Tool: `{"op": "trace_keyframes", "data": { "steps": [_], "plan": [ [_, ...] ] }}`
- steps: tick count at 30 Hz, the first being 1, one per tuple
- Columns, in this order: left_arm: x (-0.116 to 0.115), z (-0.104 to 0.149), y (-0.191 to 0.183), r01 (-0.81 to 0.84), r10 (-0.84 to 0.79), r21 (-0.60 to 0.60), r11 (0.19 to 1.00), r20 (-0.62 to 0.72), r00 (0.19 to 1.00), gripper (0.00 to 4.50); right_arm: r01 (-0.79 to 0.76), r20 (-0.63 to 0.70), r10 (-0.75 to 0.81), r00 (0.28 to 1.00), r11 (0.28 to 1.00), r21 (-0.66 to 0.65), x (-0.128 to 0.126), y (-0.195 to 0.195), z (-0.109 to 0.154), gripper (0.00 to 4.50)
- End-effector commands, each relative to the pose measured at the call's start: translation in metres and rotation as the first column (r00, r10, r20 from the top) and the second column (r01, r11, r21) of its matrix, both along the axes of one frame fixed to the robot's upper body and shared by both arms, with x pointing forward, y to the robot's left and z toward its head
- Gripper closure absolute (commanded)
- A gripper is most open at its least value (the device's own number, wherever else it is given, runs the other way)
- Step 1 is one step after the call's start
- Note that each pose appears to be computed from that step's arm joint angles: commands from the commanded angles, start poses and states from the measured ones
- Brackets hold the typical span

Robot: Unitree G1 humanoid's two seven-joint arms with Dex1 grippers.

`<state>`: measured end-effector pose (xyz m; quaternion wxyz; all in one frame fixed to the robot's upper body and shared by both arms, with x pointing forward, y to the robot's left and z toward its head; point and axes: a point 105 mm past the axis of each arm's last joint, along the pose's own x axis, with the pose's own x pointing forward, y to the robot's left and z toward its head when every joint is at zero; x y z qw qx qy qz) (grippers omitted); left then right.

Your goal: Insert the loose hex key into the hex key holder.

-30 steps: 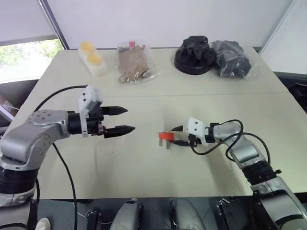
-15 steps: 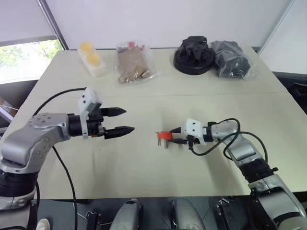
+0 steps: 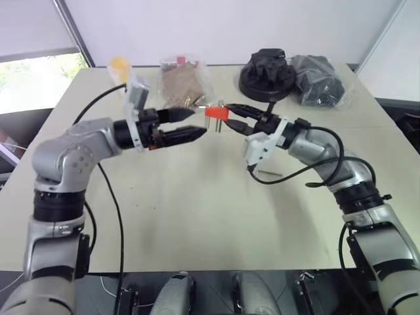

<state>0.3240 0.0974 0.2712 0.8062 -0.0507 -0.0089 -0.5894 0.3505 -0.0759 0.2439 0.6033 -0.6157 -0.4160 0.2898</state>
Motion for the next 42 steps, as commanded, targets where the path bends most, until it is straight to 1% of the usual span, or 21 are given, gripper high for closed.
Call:
{"op": "trace_keyframes", "data": {
  "steps": [1,6,10,15,18,24,30,42],
  "plan": [
    [0.0,0.015,-0.004,0.028,-0.028,-0.013,1.0,0.036,0.999,0.27,-0.058,0.156,0.051,0.986,0.997,0.045,-0.011,0.003,0.029,3.51],
    [-0.001,0.015,-0.007,0.051,-0.05,-0.006,0.999,0.034,0.998,0.27,-0.083,0.19,0.07,0.979,0.995,0.058,-0.013,0.006,0.035,3.51],
    [-0.002,0.01,-0.009,0.059,-0.059,0.0,0.998,0.028,0.998,0.27,-0.118,0.202,0.1,0.974,0.99,0.077,-0.018,0.008,0.039,3.51],
    [0.0,0.003,-0.005,0.038,-0.039,0.014,0.999,0.021,0.999,0.27,-0.172,0.257,0.14,0.956,0.98,0.105,-0.028,0.011,0.051,3.51],
    [0.002,0.002,0.0,0.022,-0.023,0.021,1.0,0.023,0.999,0.27,-0.181,0.265,0.148,0.953,0.978,0.103,-0.029,0.011,0.053,3.51],
    [0.003,0.002,0.009,-0.003,0.002,0.024,1.0,0.027,1.0,0.27,-0.181,0.257,0.151,0.955,0.979,0.097,-0.029,0.011,0.051,3.51],
    [0.005,0.007,0.0,0.007,-0.008,0.003,1.0,0.047,0.999,0.27,-0.193,0.244,0.166,0.955,0.977,0.089,-0.031,0.014,0.05,3.51],
    [0.004,0.02,-0.007,0.022,-0.019,-0.035,0.999,0.079,0.997,0.27,-0.198,0.179,0.185,0.966,0.978,0.06,-0.032,0.018,0.038,3.51]
  ]
}}
